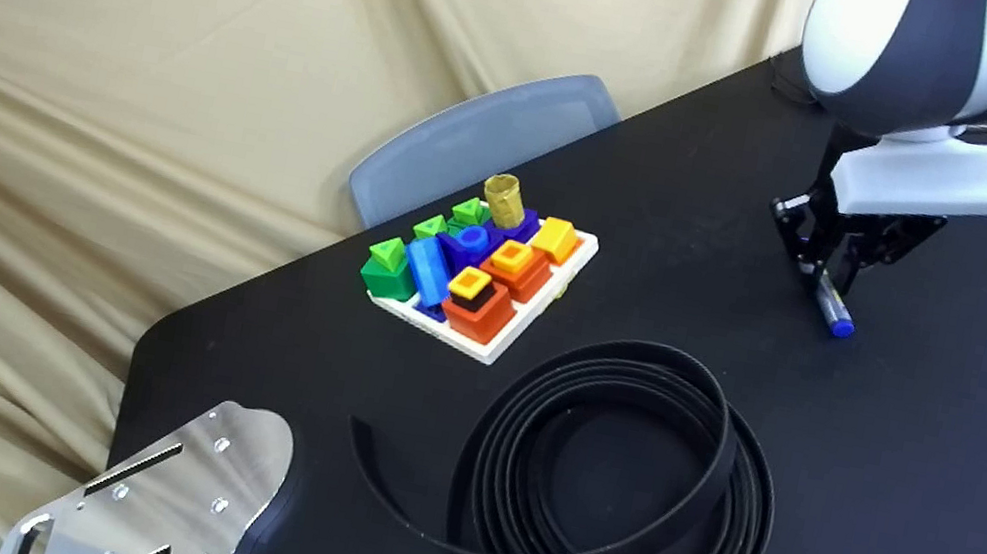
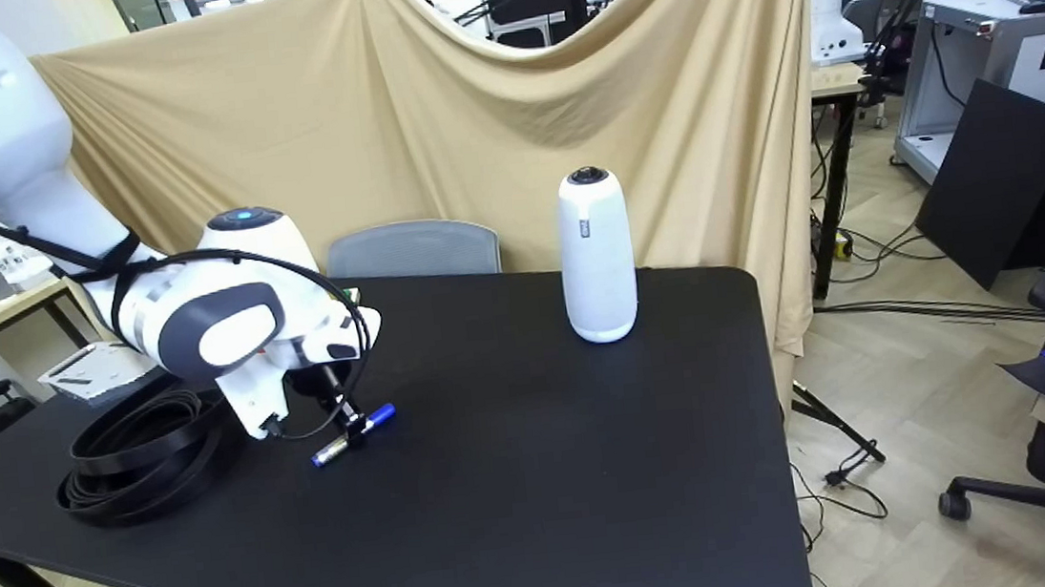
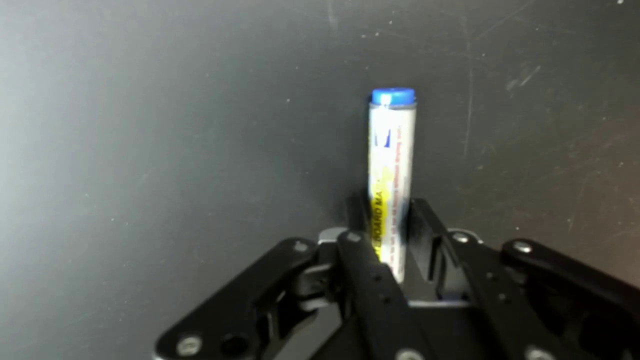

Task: Turn the marker from facing right to the left

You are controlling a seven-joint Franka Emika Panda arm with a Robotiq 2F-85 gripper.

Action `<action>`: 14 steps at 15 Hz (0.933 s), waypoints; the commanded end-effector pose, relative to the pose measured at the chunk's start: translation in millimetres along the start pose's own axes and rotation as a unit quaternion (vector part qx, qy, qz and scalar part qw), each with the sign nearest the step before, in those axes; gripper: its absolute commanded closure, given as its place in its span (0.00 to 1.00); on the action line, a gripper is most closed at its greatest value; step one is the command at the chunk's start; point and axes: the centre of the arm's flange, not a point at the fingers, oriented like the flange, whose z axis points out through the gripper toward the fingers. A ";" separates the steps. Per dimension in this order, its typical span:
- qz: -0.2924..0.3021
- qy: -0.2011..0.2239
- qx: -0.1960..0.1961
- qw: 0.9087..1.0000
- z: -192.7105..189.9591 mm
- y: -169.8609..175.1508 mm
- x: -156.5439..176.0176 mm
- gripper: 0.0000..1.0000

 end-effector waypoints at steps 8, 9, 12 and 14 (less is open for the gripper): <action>-0.162 -0.046 -0.019 0.985 -7.6 -16.7 5.1 0.95; -0.191 -0.044 -0.029 0.980 -8.3 -18.8 4.7 0.95; -0.273 -0.039 -0.057 0.959 -5.9 -24.1 1.8 0.95; -0.327 -0.036 -0.072 0.942 -5.2 -26.4 -3.2 0.95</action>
